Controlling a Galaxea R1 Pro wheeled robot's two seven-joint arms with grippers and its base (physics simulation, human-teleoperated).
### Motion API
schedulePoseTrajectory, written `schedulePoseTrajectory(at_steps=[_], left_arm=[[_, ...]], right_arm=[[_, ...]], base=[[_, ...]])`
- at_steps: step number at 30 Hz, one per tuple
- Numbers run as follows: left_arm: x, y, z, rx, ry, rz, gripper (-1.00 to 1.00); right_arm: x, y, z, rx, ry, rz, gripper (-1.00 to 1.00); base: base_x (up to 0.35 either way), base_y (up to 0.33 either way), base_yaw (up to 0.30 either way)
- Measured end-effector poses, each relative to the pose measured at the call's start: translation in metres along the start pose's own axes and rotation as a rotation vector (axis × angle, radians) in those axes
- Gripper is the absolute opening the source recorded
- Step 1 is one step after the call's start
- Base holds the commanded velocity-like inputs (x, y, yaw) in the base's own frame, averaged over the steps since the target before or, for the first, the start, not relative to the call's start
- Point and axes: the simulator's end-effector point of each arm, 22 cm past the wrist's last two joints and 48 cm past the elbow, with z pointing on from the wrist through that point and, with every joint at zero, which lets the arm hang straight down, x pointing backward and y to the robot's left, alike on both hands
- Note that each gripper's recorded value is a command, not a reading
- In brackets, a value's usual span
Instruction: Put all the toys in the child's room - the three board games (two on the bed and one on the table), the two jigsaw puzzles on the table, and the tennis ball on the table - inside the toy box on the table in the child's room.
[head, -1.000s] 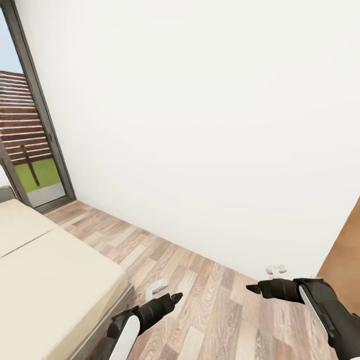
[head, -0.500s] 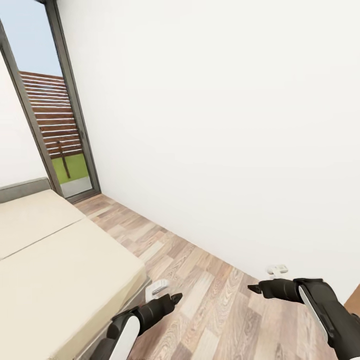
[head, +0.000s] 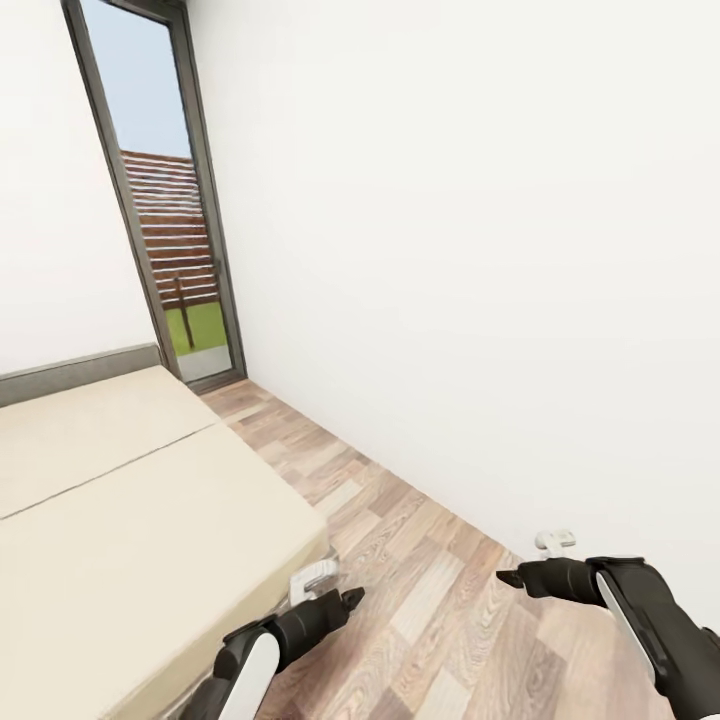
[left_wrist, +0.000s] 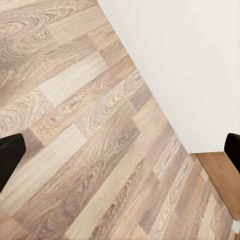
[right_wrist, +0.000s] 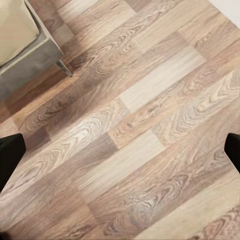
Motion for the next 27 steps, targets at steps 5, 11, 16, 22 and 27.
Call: schedulePoseTrajectory(at_steps=[5, 11, 16, 22, 27], left_arm=[[0.0006, 0.0011, 0.0002, -0.001, 0.001, -0.005, 1.00], [0.0003, 0.0023, 0.0001, -0.002, 0.001, -0.010, 1.00], [0.0002, 0.0027, 0.0001, -0.003, 0.001, -0.012, 1.00], [0.0000, 0.0030, 0.0001, -0.003, 0.001, -0.013, 1.00], [0.0001, 0.0030, 0.0001, -0.003, 0.001, -0.013, 1.00]], right_arm=[[0.0004, -0.0002, 0.0001, 0.001, 0.001, -0.002, 1.00], [0.0009, 0.0004, 0.0006, 0.001, 0.003, -0.004, 1.00], [0.0012, 0.0005, 0.0008, 0.001, 0.004, -0.004, 1.00], [0.0015, -0.0001, 0.0010, 0.005, 0.004, -0.004, 1.00], [0.0015, -0.0005, 0.0010, 0.006, 0.004, -0.004, 1.00]], base=[[0.000, 0.043, 0.283], [0.000, 0.173, 0.283], [0.000, 0.241, 0.283], [0.000, 0.273, 0.283], [0.000, 0.286, 0.283]])
